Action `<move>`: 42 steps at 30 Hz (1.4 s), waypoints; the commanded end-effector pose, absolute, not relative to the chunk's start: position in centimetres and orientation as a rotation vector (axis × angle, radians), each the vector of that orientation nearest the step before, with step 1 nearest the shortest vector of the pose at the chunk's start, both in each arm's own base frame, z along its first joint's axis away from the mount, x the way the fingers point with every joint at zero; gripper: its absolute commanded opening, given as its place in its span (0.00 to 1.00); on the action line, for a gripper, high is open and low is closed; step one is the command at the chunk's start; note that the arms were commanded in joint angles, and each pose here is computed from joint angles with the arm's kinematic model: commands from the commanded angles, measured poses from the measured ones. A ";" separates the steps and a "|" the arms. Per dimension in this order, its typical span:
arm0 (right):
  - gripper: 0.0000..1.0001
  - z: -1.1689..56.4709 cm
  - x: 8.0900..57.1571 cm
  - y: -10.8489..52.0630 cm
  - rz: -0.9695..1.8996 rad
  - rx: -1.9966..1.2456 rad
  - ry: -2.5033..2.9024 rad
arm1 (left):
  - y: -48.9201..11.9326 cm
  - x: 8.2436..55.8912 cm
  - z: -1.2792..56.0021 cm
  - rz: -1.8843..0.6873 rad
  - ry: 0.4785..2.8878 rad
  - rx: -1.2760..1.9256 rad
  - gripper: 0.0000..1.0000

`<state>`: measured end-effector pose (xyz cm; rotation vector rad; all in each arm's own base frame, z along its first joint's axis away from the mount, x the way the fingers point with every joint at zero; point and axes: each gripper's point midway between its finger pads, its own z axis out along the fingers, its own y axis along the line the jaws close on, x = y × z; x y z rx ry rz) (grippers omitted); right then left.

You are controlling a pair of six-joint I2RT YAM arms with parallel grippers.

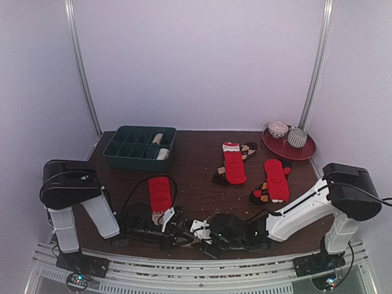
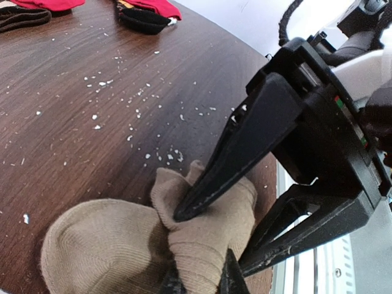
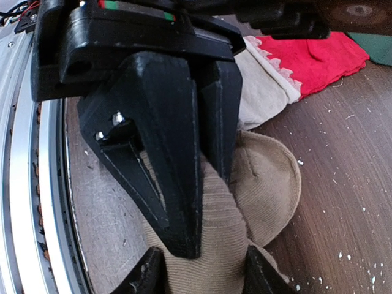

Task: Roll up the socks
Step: Roll a pair of socks at the center of the board.

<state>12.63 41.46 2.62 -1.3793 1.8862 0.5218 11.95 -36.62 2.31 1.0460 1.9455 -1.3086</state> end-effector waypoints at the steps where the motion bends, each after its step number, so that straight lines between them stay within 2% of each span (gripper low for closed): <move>1: 0.45 -3.4 11.0 35.4 0.371 -1.503 2.093 | -32.6 10.0 -5.2 -1.122 2.284 1.137 0.00; 9: 0.52 2.0 12.3 35.9 0.368 -1.435 1.980 | -32.7 10.1 -5.2 -1.123 2.283 1.139 0.00; 17: 0.53 5.6 12.4 37.9 0.477 -1.379 1.894 | -32.7 10.0 -5.3 -1.125 2.285 1.144 0.00; 26: 0.52 1.7 12.6 38.5 0.461 -1.388 1.968 | -32.7 9.9 -5.3 -1.126 2.289 1.149 0.00; 33: 0.44 0.6 11.9 38.9 0.516 -1.391 2.003 | -32.8 10.0 -5.3 -1.127 2.286 1.148 0.00; 42: 0.57 4.9 10.8 37.3 0.559 -1.478 1.930 | -32.7 9.9 -5.5 -1.123 2.291 1.148 0.00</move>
